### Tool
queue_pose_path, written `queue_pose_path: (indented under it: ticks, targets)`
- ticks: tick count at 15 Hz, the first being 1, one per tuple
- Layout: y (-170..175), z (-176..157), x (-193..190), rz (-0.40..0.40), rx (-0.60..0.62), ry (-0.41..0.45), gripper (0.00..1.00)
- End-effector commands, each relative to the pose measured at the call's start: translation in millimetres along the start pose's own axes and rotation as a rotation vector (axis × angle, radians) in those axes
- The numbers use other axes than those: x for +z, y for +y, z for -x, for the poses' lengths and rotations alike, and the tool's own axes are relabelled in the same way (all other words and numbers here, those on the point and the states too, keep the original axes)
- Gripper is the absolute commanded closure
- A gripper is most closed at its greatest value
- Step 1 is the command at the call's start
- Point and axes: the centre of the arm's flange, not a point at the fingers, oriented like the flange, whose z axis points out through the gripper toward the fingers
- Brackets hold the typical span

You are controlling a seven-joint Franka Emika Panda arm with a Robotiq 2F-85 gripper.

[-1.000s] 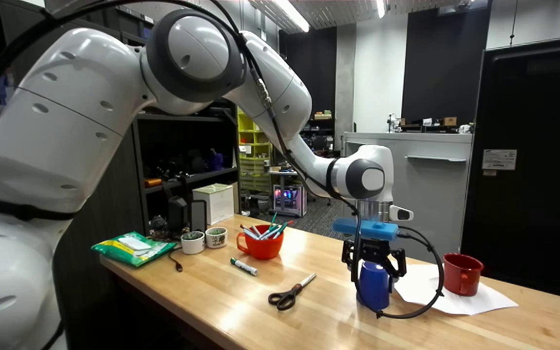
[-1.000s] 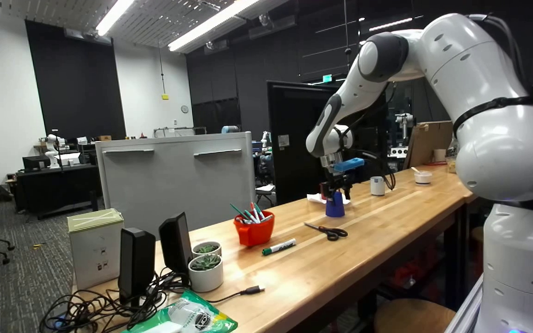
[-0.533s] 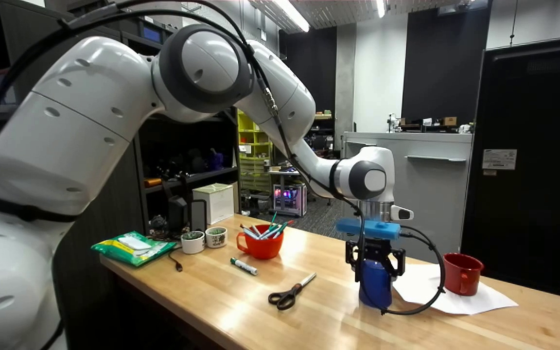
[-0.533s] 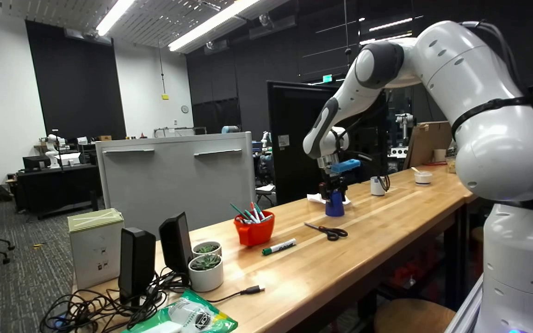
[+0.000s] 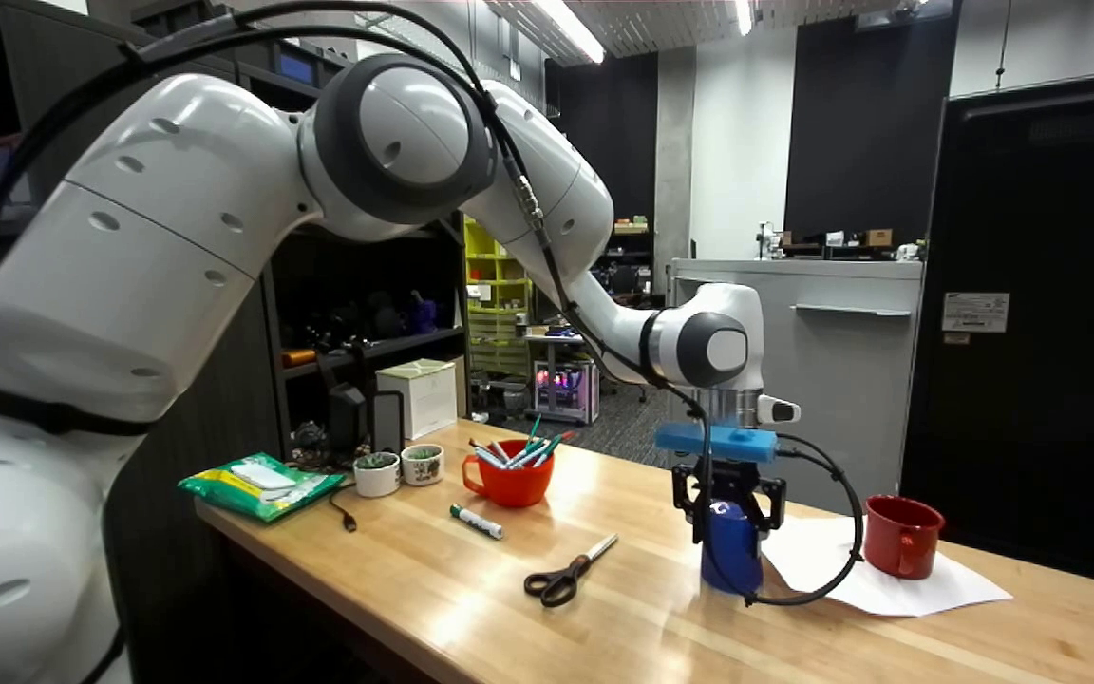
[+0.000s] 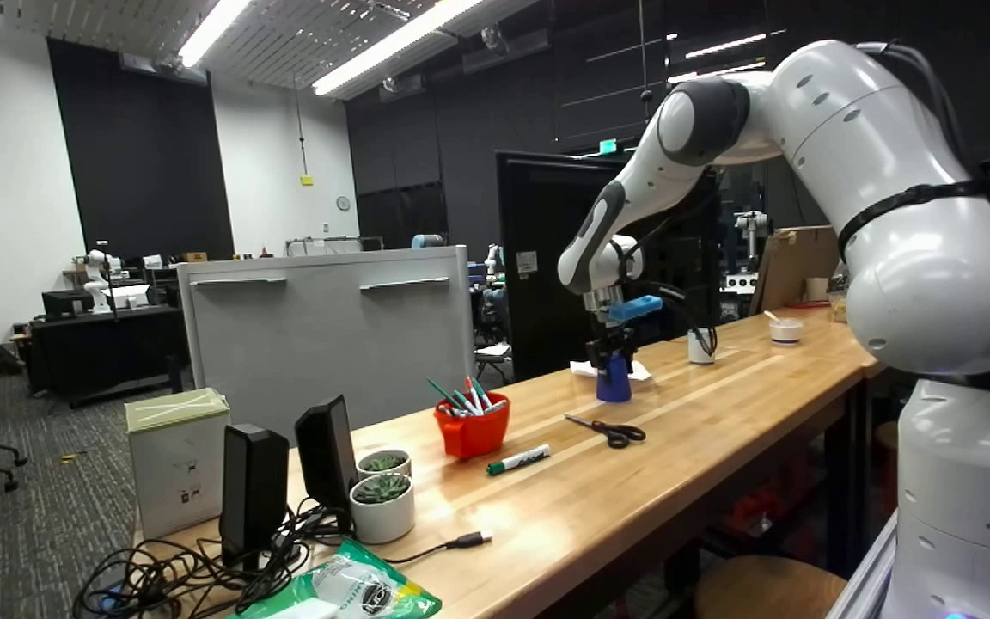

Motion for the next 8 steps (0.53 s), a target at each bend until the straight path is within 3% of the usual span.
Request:
queue_pose_path:
  ticks: [1, 8]
  targets:
    - [-25, 25, 0, 0.026, -0.044, 0.111, 0.47]
    - [-67, 61, 15, 0.085, -0.071, 0.359, 0.47]
